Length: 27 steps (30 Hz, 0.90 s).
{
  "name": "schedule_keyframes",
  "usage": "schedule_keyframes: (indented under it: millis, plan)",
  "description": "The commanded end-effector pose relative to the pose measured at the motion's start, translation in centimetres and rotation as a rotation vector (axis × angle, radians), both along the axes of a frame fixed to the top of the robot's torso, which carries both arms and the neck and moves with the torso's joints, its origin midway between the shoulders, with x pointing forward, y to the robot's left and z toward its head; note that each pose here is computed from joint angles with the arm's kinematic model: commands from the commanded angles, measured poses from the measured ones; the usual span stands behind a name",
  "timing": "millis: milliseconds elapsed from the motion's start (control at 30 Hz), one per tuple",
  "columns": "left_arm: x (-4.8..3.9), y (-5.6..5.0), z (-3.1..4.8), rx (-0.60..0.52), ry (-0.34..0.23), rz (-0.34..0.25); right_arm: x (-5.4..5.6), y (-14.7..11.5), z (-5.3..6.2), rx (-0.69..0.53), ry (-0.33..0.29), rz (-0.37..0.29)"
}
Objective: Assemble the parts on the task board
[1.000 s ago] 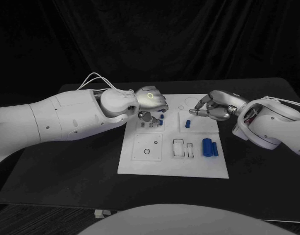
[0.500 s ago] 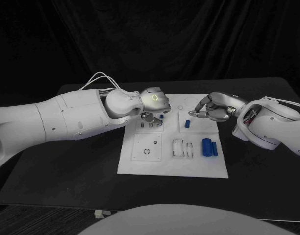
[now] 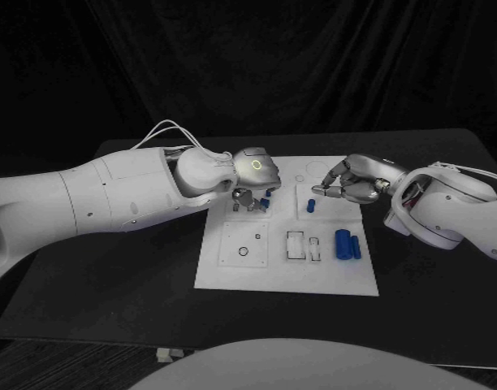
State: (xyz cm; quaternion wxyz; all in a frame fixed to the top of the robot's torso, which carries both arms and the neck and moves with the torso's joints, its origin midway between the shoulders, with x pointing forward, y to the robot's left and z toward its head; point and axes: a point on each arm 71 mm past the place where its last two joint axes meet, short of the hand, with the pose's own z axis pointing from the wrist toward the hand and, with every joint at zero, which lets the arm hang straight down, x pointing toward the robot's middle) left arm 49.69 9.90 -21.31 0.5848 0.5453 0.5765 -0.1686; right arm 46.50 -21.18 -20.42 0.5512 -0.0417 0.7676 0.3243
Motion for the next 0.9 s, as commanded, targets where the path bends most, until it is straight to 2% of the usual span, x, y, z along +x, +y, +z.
schedule_keyframes:
  millis: [33,900]
  plan:
    - [-0.12,0.03,-0.30,0.034,0.023,-0.011,-0.03,-0.06,-0.23,-0.011,0.014,-0.010]
    - [0.46,-0.21,-1.11,0.081,0.055,0.005,-0.10,-0.23,-0.22,-0.011,0.013,-0.014]
